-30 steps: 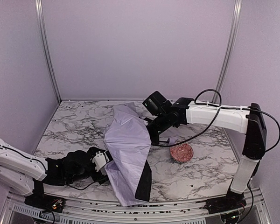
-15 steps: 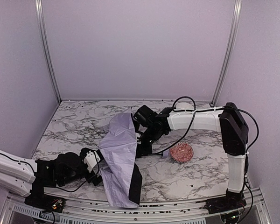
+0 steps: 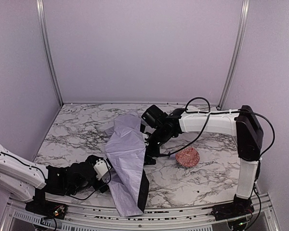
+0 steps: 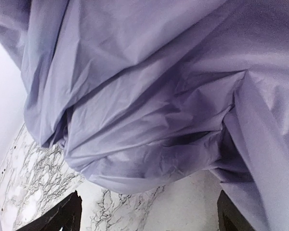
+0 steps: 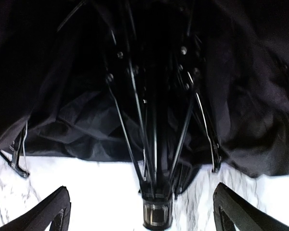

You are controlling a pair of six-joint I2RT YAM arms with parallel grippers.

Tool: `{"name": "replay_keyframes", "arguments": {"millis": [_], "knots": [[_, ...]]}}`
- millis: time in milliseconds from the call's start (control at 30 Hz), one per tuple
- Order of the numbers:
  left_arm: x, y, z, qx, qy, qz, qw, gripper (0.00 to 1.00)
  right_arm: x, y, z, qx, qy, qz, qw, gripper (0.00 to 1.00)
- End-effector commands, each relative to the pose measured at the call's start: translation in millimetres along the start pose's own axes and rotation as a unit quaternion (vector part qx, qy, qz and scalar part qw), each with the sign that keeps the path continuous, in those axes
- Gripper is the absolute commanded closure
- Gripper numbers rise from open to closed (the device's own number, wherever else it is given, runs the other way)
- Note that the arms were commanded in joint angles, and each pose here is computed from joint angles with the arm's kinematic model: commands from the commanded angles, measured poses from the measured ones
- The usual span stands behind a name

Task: Put away the umbrella

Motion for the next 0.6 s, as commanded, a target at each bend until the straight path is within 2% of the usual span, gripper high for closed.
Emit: {"name": "replay_keyframes", "arguments": {"millis": [0, 100, 233, 467, 567], "knots": [[14, 3, 3, -0.025, 0.067, 0.022, 0.997, 0.01, -9, 34, 5, -0.045, -0.019, -0.042, 0.998, 0.00], [15, 4, 2, -0.056, 0.125, -0.026, 0.990, 0.01, -11, 36, 4, -0.096, -0.010, -0.059, 0.994, 0.00], [31, 8, -6, -0.073, 0.192, -0.007, 0.979, 0.01, -10, 18, 1, -0.117, 0.000, -0.039, 0.992, 0.01], [76, 14, -29, -0.046, 0.278, 0.118, 0.952, 0.01, -10, -1, 26, -0.145, -0.005, 0.027, 0.989, 0.04], [100, 15, -41, 0.003, 0.300, 0.205, 0.932, 0.01, -8, -9, 23, -0.145, 0.001, 0.040, 0.989, 0.04]]}}
Point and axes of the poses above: each gripper's point midway between its finger pads, its own y axis back along the fingers, its own x axis along the line the jaws close on, z = x × y, the point moved 5 cm from there along y, back along the fingers, and after that the axes turned 13 degrees about -y, right-handed, at the moved point
